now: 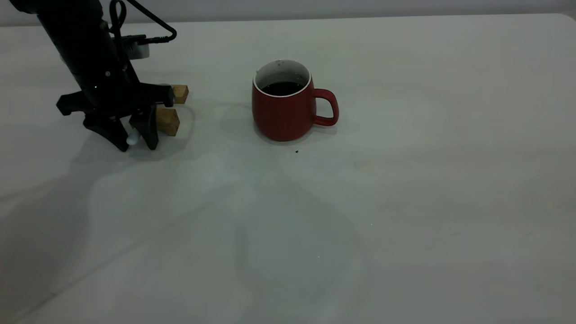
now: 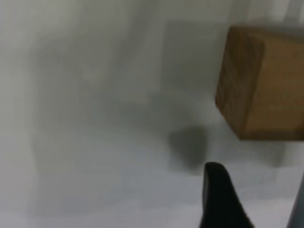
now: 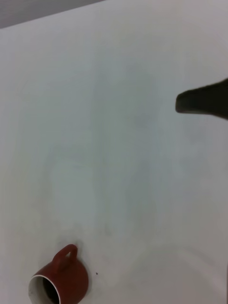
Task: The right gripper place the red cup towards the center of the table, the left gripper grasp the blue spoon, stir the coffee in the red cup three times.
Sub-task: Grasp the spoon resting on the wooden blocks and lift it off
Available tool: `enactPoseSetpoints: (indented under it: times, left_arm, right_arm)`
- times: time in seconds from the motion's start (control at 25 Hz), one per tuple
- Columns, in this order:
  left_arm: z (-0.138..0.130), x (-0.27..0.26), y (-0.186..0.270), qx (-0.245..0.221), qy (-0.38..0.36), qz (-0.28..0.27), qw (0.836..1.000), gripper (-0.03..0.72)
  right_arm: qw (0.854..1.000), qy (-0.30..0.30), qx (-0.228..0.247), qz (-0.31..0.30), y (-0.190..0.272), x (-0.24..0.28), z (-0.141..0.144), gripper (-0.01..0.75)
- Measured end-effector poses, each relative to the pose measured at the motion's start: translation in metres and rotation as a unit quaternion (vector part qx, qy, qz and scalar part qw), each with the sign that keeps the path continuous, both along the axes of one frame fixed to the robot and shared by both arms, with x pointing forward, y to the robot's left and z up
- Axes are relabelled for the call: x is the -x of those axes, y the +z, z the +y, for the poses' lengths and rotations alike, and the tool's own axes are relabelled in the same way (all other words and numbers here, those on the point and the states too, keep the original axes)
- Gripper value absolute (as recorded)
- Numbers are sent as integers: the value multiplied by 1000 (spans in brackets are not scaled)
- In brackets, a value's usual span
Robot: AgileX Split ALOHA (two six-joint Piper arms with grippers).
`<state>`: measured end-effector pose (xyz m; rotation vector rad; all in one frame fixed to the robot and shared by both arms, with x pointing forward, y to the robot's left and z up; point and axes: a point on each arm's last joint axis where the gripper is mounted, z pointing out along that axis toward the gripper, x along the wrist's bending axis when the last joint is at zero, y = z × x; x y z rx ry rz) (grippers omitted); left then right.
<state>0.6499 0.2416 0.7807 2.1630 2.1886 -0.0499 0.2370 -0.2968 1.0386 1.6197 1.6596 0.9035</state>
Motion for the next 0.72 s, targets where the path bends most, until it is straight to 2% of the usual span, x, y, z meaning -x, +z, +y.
enactPoseSetpoints:
  times: [0.2, 0.44, 0.72]
  left_arm:
    - [0, -1, 0, 0, 0, -3, 1000, 344]
    - [0, -1, 1, 0, 0, -3, 1000, 126]
    - [-9, -15, 37, 15, 0, -2, 1000, 127]
  right_arm:
    - [1000, 0, 0, 0, 0, 0, 0, 572]
    - [1000, 0, 0, 0, 0, 0, 0, 572]
    - [1000, 0, 0, 0, 0, 0, 0, 572]
